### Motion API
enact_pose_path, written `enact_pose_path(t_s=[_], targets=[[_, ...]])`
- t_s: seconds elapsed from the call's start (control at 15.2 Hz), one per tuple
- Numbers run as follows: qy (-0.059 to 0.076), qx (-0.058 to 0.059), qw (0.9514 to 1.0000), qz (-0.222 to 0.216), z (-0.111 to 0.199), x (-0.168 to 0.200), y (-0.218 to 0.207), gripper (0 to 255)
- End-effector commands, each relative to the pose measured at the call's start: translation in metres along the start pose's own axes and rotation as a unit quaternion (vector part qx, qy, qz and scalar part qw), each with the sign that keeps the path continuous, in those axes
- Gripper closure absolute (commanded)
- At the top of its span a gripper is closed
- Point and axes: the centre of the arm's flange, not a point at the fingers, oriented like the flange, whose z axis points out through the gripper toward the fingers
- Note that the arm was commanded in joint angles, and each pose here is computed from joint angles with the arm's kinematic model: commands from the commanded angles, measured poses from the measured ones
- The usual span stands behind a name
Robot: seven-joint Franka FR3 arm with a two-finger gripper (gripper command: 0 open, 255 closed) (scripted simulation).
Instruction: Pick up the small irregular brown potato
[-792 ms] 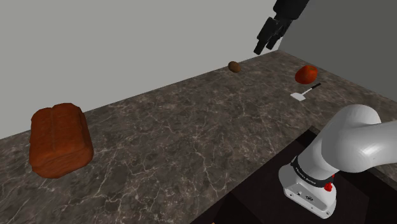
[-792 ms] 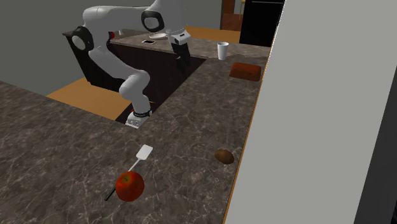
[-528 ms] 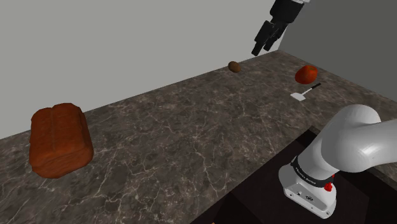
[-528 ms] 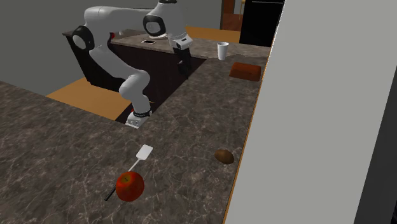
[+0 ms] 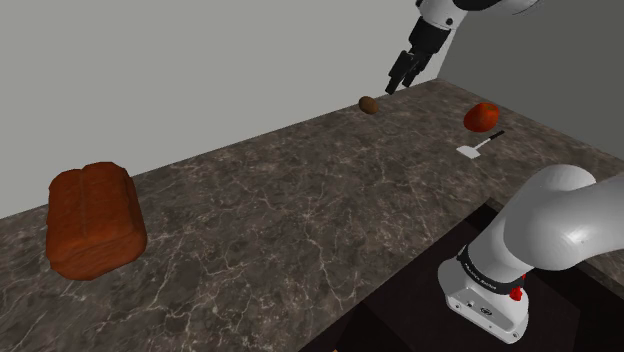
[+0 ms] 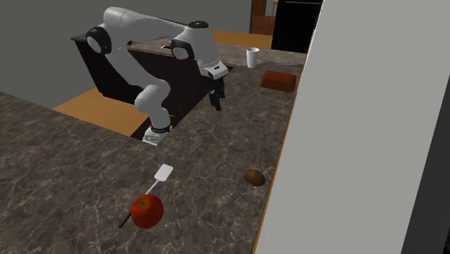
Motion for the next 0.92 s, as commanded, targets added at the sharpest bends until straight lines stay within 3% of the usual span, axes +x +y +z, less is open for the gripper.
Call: enact_pose_path(t_s=[0.0, 0.86], targets=[[0.003, -0.001, 1.0000, -0.001, 0.016, 0.013, 0.020, 0], [0.017, 0.000, 0.9998, -0.008, 0.112, 0.080, 0.143, 0]])
